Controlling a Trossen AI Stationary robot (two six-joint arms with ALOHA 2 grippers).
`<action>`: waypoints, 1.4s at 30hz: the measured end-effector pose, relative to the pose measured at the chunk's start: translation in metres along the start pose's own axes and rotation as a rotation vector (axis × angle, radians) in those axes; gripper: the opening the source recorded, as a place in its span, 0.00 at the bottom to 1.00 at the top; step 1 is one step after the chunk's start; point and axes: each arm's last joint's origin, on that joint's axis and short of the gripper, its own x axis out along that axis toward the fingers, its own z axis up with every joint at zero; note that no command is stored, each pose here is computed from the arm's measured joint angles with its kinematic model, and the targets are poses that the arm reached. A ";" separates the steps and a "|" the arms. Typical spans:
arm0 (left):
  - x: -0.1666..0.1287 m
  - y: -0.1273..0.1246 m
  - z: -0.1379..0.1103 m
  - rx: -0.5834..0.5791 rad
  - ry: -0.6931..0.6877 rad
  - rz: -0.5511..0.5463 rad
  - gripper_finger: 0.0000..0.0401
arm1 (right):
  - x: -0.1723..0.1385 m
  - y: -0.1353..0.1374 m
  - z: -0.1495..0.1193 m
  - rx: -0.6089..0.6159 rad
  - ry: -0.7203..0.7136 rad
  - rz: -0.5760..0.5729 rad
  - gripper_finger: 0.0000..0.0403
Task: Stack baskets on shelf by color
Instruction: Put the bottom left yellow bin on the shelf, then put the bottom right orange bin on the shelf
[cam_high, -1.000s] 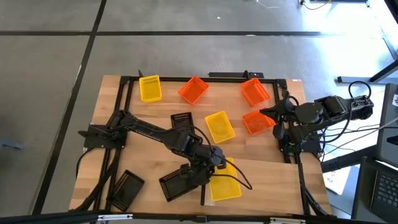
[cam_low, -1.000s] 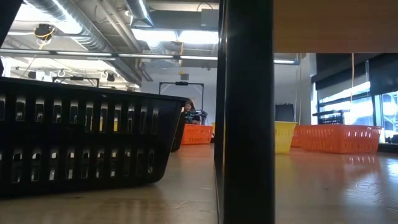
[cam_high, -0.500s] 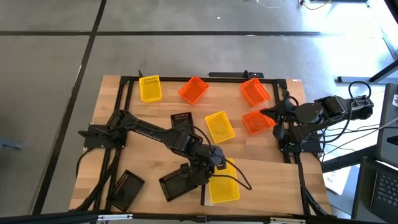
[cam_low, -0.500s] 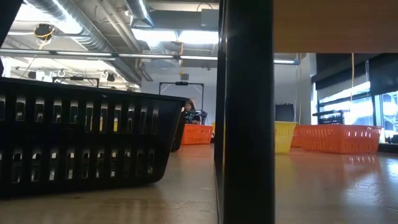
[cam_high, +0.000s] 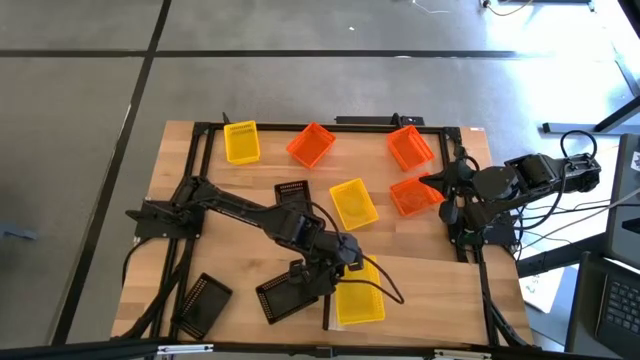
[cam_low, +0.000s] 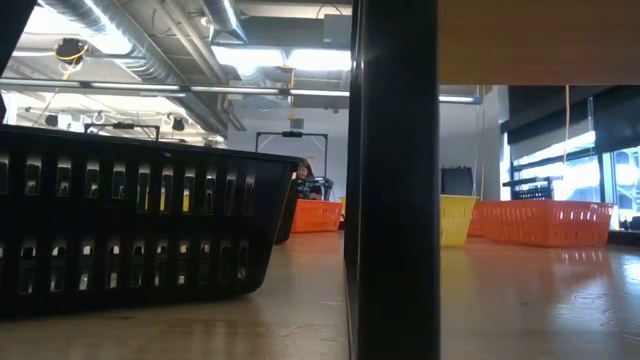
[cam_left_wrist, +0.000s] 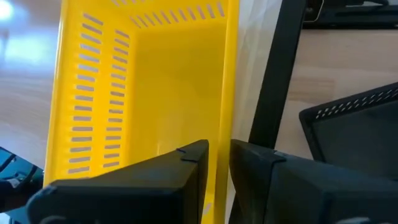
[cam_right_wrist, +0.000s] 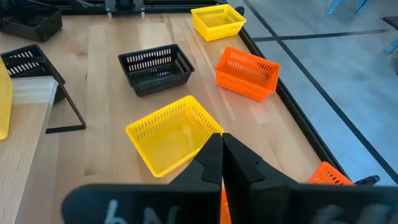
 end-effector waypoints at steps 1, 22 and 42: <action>0.000 0.000 0.000 0.000 0.004 0.002 0.14 | 0.000 0.000 0.000 0.000 0.000 0.000 0.00; -0.031 -0.004 0.000 -0.035 0.106 0.026 0.14 | 0.000 0.012 -0.002 -0.057 0.093 0.368 0.00; -0.067 0.006 -0.010 -0.119 0.188 0.173 0.14 | 0.021 0.028 0.001 -0.107 0.184 0.397 0.00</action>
